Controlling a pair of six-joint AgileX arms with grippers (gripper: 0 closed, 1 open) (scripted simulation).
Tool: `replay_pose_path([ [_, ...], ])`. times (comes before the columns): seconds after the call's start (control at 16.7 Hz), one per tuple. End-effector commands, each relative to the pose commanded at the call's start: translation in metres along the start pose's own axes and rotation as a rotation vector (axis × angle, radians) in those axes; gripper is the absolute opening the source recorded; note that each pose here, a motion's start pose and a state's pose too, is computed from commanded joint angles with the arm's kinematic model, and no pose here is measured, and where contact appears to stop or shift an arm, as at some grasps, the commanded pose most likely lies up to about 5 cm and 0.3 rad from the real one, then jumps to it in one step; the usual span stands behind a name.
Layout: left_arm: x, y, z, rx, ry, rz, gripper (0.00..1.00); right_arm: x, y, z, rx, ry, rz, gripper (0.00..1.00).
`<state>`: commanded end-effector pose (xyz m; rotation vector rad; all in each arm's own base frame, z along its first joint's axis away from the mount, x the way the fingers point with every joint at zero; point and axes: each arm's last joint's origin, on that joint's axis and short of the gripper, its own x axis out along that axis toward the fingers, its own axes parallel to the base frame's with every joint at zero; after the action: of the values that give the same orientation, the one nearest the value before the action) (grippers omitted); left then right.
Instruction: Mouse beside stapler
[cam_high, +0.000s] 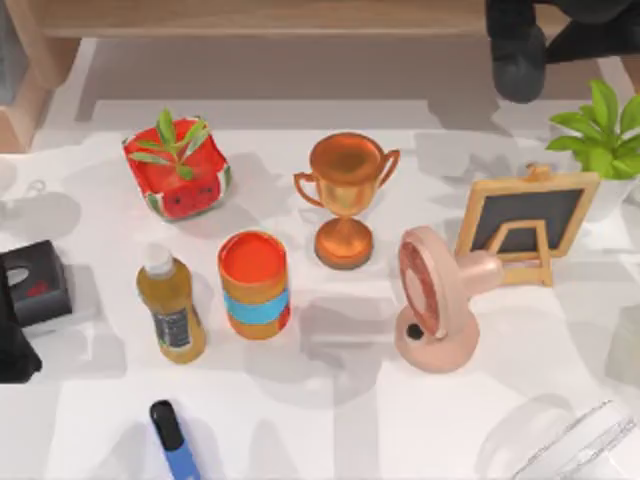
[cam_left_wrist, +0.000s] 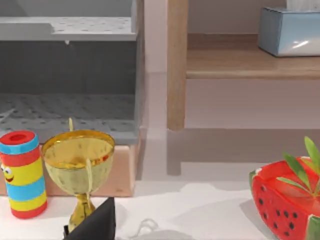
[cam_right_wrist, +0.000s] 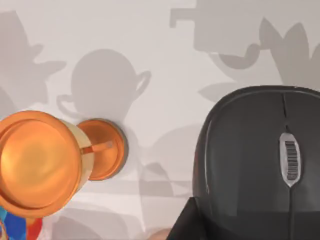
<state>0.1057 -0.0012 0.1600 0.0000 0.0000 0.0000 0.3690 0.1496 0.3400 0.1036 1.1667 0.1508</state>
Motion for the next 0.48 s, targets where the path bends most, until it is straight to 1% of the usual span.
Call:
replay_pose_path([
  [0.12,0.0,0.0,0.0,0.0,0.0,0.0,1.0,0.011,0.049,-0.026,0.002,0.026,0.044,0.0],
  [0.24,0.0,0.0,0.0,0.0,0.0,0.0,1.0,0.024,0.093,-0.057,0.004,0.066,0.071,0.0],
  [0.36,0.0,0.0,0.0,0.0,0.0,0.0,1.0,0.04,0.13,-0.092,0.007,0.113,0.076,0.0],
  [0.48,0.0,0.0,0.0,0.0,0.0,0.0,1.0,0.059,0.157,-0.129,0.01,0.165,0.052,0.0],
])
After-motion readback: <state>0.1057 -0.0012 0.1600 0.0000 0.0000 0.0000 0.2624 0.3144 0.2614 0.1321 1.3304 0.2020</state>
